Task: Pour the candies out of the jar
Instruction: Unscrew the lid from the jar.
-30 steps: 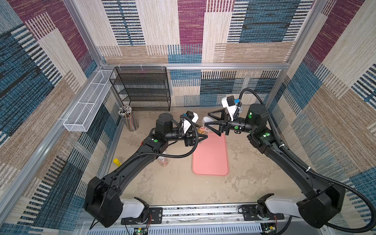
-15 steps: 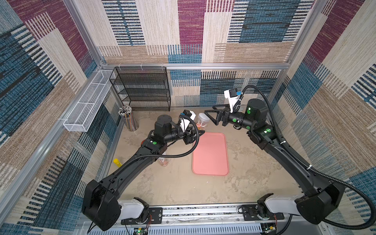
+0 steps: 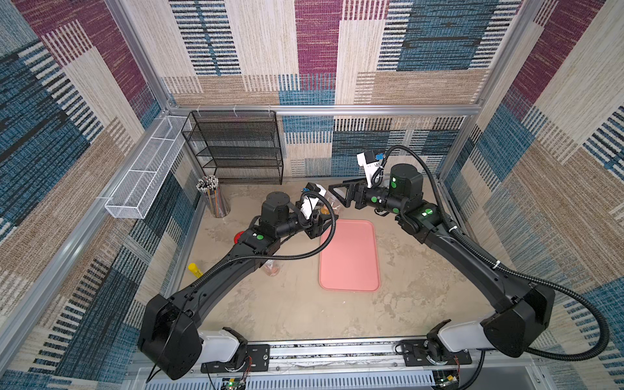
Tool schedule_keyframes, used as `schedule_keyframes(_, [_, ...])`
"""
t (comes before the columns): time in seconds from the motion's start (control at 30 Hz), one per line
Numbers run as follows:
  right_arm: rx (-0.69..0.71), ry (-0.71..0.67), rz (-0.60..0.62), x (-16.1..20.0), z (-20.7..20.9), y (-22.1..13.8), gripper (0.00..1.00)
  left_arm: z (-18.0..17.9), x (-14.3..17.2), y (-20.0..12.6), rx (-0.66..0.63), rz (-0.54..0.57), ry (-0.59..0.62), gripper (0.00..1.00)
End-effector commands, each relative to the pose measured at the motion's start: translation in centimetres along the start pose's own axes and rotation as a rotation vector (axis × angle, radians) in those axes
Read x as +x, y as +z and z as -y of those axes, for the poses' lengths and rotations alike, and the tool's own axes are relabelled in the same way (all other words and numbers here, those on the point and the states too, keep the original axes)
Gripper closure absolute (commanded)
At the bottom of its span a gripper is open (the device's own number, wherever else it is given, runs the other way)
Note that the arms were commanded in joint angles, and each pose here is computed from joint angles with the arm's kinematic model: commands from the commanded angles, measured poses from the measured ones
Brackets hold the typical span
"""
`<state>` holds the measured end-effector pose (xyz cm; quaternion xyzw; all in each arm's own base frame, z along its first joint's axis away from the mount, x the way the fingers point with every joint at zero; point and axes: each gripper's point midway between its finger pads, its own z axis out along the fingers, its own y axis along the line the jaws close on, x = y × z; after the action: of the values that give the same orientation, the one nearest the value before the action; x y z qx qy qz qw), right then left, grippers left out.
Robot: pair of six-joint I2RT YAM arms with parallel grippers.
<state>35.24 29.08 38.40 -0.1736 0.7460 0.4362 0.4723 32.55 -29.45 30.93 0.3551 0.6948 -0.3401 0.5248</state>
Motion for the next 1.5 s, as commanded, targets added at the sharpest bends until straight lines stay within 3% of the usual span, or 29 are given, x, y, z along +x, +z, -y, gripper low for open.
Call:
schedule_keyframes(0.0, [0.004, 0.005, 0.012, -0.3, -0.1, 0.2, 0.15, -0.1, -0.9, 0.0, -0.008, 0.023, 0.035, 1.0])
schedule_keyframes(0.27, [0.026, 0.016, -0.006, 0.5, 0.5, 0.7, 0.22, -0.2, -0.9, 0.1, -0.016, 0.018, 0.035, 1.0])
schedule_keyframes(0.4, [0.02, 0.016, -0.002, 0.4, 0.4, 0.7, 0.29, -0.2, -0.9, 0.1, -0.018, 0.017, 0.038, 1.0])
schedule_keyframes(1.0, [0.0, 0.021, -0.015, 1.0, 0.2, 0.9, 0.29, -0.5, -0.8, 0.3, -0.036, 0.013, 0.026, 1.0])
schedule_keyframes(1.23, [-0.007, 0.001, 0.003, 0.7, -0.1, 0.6, 0.45, -0.4, -0.7, 0.3, -0.031, 0.018, 0.019, 1.0])
schedule_keyframes(1.4, [-0.121, -0.105, 0.016, 0.2, -2.5, -0.3, 0.54, 0.6, -1.8, -0.2, 0.068, 0.055, 0.012, 1.0])
schedule_keyframes(1.47, [-0.193, -0.162, 0.02, 0.0, -3.9, -1.0, 0.56, 2.4, -2.8, -1.0, 0.212, 0.086, 0.01, 1.0])
